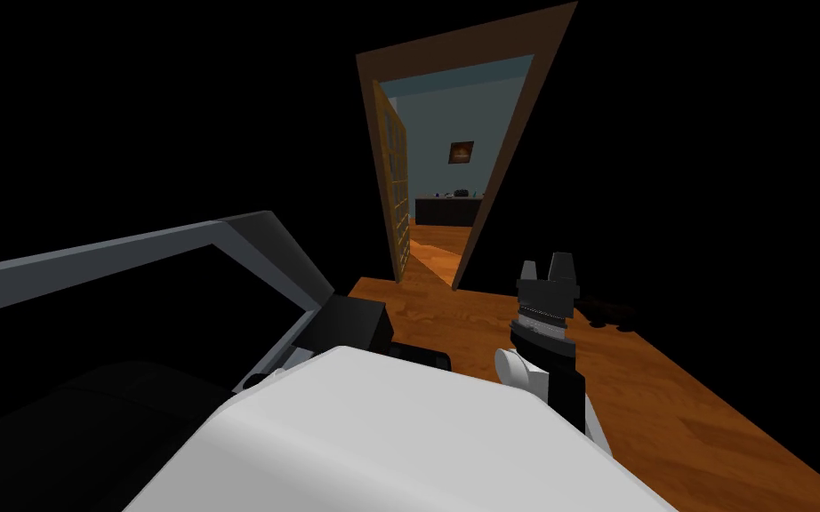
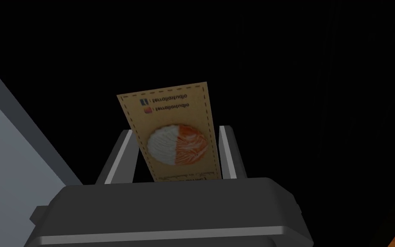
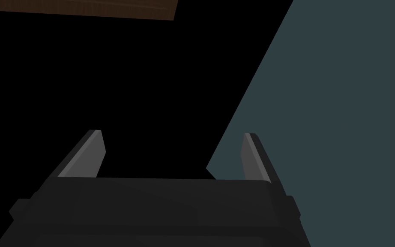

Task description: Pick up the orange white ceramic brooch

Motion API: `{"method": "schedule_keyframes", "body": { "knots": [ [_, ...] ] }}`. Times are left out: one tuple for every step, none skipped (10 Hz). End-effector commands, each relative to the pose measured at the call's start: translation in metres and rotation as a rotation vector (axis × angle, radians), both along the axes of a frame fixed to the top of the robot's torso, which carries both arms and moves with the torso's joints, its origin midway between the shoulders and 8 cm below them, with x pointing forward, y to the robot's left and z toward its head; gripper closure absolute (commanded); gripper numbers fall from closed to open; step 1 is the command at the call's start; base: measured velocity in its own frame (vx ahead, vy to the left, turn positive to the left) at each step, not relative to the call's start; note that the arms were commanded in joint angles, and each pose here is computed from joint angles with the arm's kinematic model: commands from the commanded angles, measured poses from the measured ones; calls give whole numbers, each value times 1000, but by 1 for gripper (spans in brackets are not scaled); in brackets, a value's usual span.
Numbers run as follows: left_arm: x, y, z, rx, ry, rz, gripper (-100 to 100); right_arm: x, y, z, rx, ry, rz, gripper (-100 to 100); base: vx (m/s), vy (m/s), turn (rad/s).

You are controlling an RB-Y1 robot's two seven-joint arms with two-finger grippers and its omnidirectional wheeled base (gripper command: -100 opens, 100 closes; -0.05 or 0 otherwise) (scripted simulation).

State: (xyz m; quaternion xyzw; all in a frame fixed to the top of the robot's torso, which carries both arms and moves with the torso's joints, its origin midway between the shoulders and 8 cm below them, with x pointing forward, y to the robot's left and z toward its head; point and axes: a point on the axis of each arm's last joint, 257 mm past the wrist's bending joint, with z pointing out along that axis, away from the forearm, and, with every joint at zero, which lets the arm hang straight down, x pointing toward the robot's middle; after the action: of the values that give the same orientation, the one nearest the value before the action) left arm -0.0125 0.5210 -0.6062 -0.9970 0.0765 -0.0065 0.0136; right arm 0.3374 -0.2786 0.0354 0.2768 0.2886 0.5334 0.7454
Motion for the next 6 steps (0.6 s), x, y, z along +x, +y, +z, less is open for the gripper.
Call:
{"method": "schedule_keyframes", "body": {
  "knots": [
    [0,0,0,0,0,0,0,0,0,0,0,0,0,0,0,0,0],
    [-2,9,9,-2,4,8,100,0,0,0,0,0,0,0,6,-10,14],
    [-3,14,14,-3,6,11,100,0,0,0,0,0,0,0,5,-23,-2],
    [-4,18,18,-5,8,14,100,0,0,0,0,0,0,0,3,-48,-34],
    [-4,16,15,-3,6,11,100,0,0,0,0,0,0,0,0,-24,-2],
    [-4,16,16,-5,7,12,0,0,0,0,0,0,0,0,0,0,0]
  ]
}}
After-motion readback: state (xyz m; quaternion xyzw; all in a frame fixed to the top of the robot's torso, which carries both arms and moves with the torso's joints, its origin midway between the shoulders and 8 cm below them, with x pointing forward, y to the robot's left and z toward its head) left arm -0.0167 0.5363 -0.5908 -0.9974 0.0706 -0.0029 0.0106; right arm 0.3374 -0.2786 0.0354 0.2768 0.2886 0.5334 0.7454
